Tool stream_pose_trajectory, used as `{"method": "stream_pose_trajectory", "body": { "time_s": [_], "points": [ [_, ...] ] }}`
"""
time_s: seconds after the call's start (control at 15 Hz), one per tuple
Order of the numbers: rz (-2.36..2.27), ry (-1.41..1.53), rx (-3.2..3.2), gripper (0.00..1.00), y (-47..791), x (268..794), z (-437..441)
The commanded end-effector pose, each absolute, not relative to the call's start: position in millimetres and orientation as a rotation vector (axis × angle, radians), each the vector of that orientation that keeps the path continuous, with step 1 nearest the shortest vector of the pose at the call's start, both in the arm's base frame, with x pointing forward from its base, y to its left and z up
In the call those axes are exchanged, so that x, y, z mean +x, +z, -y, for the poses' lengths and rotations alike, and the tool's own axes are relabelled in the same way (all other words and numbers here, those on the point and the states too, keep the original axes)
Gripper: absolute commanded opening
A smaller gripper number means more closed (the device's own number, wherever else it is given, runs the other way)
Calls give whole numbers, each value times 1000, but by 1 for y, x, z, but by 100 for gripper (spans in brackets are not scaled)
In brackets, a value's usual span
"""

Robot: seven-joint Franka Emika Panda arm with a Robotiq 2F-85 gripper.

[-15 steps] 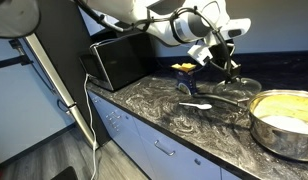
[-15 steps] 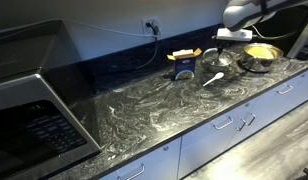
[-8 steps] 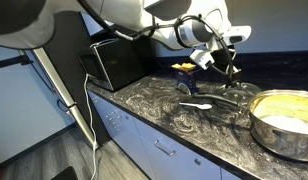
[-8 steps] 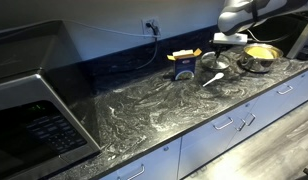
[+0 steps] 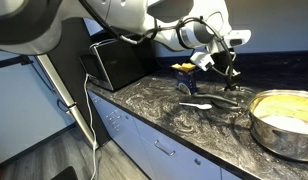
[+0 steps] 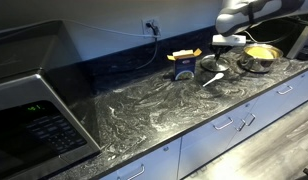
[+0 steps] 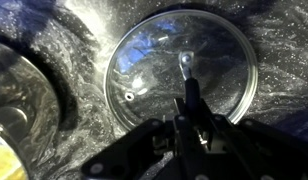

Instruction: Put the lid between the box and the pot

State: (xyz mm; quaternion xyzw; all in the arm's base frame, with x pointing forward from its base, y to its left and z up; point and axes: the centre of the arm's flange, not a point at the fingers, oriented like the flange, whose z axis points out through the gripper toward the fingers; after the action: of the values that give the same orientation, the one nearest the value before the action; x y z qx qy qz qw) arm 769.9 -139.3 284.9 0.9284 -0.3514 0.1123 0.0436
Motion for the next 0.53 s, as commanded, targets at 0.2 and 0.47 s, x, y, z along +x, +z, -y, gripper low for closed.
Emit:
{"method": "stream_pose_trajectory", "body": {
  "time_s": [0.2, 0.47],
  "points": [
    [1100, 302, 2841, 54, 293, 782, 139],
    [1105, 345, 2865, 84, 320, 772, 131]
  ]
}}
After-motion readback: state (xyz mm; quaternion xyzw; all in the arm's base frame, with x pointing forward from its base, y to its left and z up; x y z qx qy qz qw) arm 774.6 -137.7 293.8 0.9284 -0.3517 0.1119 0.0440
